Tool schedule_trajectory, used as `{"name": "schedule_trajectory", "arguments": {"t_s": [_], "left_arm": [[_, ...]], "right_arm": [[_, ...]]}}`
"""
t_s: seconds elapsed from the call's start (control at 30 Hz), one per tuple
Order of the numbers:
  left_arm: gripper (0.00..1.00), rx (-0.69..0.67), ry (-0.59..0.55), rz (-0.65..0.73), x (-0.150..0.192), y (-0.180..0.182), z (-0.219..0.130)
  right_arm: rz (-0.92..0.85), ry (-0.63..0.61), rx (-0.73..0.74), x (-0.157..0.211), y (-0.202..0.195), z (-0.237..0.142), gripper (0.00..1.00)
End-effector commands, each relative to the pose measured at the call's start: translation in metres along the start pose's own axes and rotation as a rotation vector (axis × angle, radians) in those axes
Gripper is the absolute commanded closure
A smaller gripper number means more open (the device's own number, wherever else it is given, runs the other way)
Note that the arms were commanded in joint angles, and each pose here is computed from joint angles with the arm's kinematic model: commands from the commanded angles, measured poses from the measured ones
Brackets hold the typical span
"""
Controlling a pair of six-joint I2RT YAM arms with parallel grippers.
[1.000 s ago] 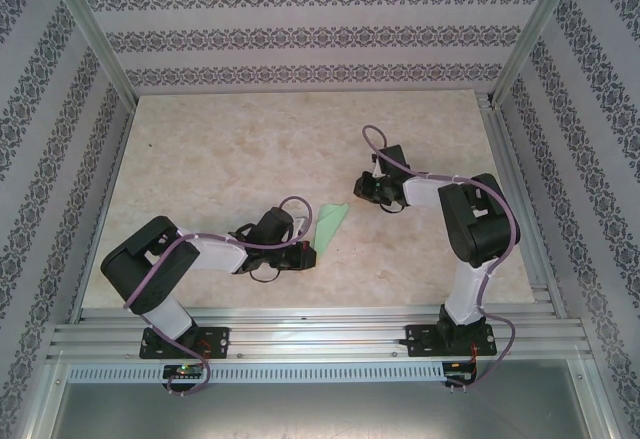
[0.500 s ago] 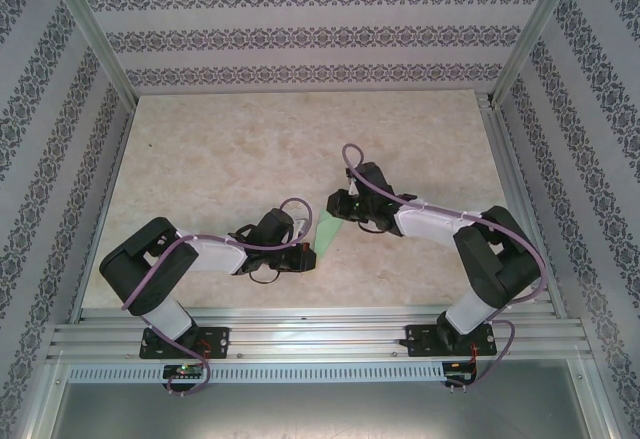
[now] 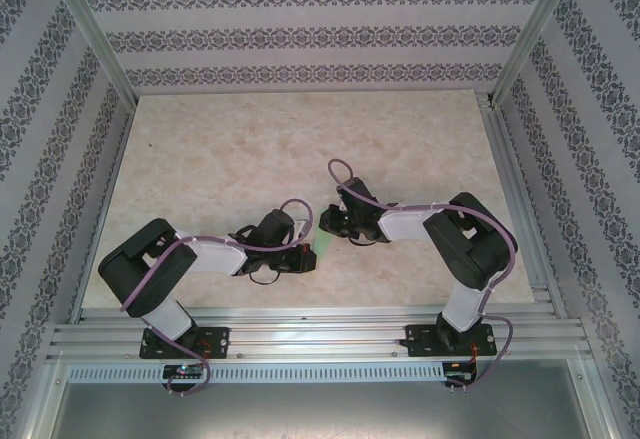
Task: Fold a paper plane with a square sheet of paper (fold left side to right side)
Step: Fold the wing for the fifth time at the center of the table.
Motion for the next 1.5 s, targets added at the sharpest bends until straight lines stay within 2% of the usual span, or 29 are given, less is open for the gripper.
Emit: {"name": "schedule_trajectory", "arguments": {"t_s": [0.0,0.9,1.1,1.23,1.37,1.47], "left_arm": [[0.99,-0.060,0.239,-0.062,0.054,0.012,0.000],[1.00,-0.046,0.302,-0.051,0.091,0.010,-0.010],[1.00,-0.055,0.228,-0.014,0.075,-0.004,-0.029],[0.99,-0.073,0.107,-0.009,0.048,-0.013,-0.063],[0.89,-0.117,-0.018,-0.069,0.027,-0.006,-0.104],[0.78,-0.187,-0.081,-0.101,0.011,-0.001,-0.125]], "right_arm": [[0.057,-0.017,0.188,0.002,-0.037,0.013,0.86],[0.067,0.009,0.225,-0.001,-0.045,0.017,0.86],[0.028,-0.015,0.145,-0.006,-0.027,0.007,0.83],[-0.011,-0.064,0.085,-0.014,-0.006,-0.017,0.75],[-0.050,-0.137,0.101,-0.021,0.013,-0.050,0.69],[-0.069,-0.181,0.194,-0.019,0.022,-0.072,0.63]]}}
Point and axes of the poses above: each hand's point on the last joint's axis, 136 mm out from that joint toward the fingers, its own z axis out along the fingers, its own y axis along the line the jaws close on, x = y × z, the point moved 9 cm from there along -z, back along the fingers, and after that the axes turned 14 degrees about z, right-handed, at the moved point
